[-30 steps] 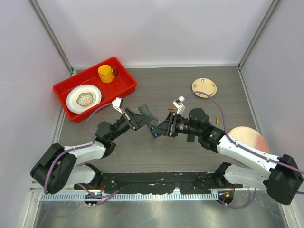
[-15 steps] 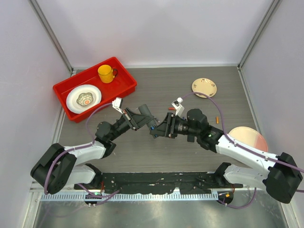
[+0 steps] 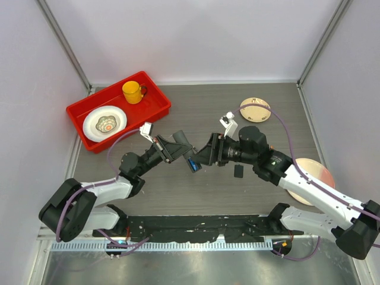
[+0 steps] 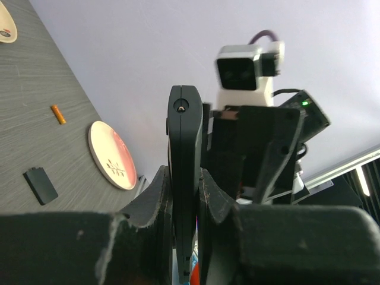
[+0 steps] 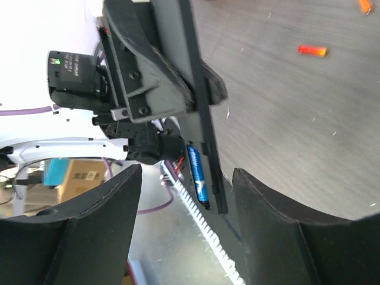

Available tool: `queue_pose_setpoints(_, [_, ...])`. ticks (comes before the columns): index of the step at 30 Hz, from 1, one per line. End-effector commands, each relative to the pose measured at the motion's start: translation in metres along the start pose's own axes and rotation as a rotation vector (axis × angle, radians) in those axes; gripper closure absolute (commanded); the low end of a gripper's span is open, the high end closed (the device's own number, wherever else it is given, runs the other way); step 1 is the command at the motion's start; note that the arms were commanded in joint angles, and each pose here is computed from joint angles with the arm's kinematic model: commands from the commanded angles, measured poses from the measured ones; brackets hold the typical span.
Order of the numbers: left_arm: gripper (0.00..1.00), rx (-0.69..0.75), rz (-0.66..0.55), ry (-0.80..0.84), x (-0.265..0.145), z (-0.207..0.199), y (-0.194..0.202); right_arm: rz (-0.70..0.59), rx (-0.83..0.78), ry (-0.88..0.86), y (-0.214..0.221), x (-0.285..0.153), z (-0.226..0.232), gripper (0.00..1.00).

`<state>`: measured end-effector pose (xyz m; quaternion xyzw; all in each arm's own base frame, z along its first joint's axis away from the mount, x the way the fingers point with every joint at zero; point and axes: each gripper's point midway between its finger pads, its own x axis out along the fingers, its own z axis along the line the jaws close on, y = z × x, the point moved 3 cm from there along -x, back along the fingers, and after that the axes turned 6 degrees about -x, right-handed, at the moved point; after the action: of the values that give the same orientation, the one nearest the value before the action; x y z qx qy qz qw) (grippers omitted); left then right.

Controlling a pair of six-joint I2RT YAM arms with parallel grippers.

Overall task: Load the batteries into the remote control
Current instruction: Load the battery into the remote control.

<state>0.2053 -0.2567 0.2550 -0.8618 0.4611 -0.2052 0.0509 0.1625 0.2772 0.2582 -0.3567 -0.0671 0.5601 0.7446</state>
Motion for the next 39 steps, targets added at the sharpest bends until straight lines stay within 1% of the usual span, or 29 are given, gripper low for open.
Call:
queue_pose_setpoints(1, [1.0,0.11,-0.033,0.225,-0.002,-0.044,-0.005,-0.026,-0.164,0.097,-0.021,-0.02,0.005,0.32])
queue_pose_setpoints(4, [1.0,0.102,-0.024,0.22,-0.001,-0.043,-0.004,-0.018,-0.204,0.189,-0.024,-0.024,-0.007,0.36])
queue_pose_setpoints(5, [1.0,0.101,-0.023,0.221,0.0,-0.042,-0.004,-0.008,-0.222,0.203,-0.025,-0.024,-0.009,0.39])
queue_pose_setpoints(10, [1.0,0.094,-0.01,0.225,0.003,-0.043,-0.004,0.025,-0.247,0.235,-0.019,-0.019,-0.016,0.43])
queue_pose_setpoints(20, [0.99,0.075,0.008,0.221,0.01,-0.041,-0.004,0.058,-0.285,0.266,-0.011,-0.011,-0.021,0.43])
queue_pose_setpoints(32, [1.0,0.066,0.023,0.225,0.013,-0.042,-0.004,0.093,-0.295,0.321,0.001,0.0,-0.031,0.42])
queue_pose_setpoints(39, [1.0,0.067,0.022,0.232,0.014,-0.044,-0.005,0.112,-0.299,0.308,0.007,0.008,-0.029,0.42])
